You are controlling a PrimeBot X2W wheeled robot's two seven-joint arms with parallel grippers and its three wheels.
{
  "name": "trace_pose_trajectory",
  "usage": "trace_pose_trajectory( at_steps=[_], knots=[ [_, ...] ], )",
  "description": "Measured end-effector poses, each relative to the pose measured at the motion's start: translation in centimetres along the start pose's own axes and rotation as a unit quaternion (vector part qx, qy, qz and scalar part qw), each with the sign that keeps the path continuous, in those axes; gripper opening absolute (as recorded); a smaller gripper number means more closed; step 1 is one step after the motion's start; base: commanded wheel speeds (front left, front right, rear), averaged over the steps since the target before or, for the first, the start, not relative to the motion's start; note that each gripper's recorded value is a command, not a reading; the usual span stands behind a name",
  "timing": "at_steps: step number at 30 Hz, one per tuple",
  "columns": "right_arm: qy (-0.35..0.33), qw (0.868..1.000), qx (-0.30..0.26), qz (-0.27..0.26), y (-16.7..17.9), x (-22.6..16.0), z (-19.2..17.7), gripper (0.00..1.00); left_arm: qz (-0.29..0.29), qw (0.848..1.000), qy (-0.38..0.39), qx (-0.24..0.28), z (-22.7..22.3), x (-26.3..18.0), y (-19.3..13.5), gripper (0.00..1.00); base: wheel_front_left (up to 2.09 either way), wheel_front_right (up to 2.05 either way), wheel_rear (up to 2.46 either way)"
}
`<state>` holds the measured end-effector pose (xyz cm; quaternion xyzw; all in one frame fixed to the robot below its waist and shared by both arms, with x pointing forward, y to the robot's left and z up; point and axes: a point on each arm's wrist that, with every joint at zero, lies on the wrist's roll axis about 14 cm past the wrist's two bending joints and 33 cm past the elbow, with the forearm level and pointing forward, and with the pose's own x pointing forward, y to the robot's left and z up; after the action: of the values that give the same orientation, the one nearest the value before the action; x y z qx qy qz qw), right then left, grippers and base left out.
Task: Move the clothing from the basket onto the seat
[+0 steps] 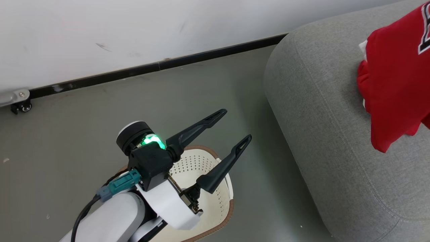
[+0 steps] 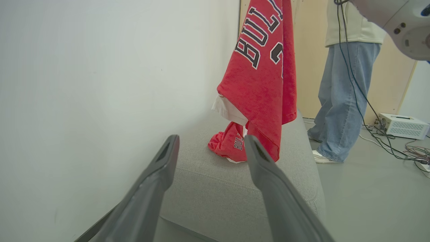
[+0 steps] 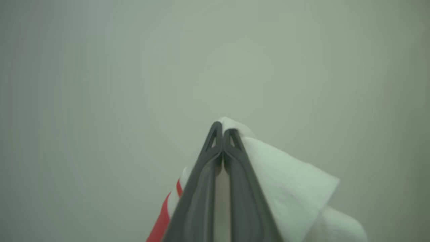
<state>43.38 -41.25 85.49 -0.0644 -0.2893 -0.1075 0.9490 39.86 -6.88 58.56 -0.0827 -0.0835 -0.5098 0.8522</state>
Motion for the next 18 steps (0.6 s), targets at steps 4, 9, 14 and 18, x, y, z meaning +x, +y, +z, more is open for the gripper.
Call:
trace_pose_trajectory(
  at_steps=[4, 9, 14, 18],
  knots=[
    [-0.025, 1.000, -0.002, -0.013, -0.9, 0.8, 1.5, 0.00, 0.004, 1.000, 0.004, -0.002, -0.4, -0.1, 0.5, 1.00, 0.00, 0.00, 0.00],
    [-0.040, 0.999, -0.027, -0.024, -1.9, 1.1, 2.6, 0.00, 0.005, 1.000, 0.005, -0.003, -0.6, 0.0, 0.8, 1.00, 0.00, 0.00, 0.00],
    [-0.022, 0.998, -0.042, -0.034, -2.7, 0.9, 1.3, 0.00, 0.003, 1.000, 0.006, -0.003, -0.8, 0.2, 0.9, 1.00, 0.00, 0.00, 0.00],
    [0.023, 0.998, -0.054, -0.035, -2.9, 0.2, -1.9, 0.00, 0.000, 1.000, 0.008, -0.007, -1.0, 0.3, 0.8, 1.00, 0.00, 0.00, 0.00]
  ],
)
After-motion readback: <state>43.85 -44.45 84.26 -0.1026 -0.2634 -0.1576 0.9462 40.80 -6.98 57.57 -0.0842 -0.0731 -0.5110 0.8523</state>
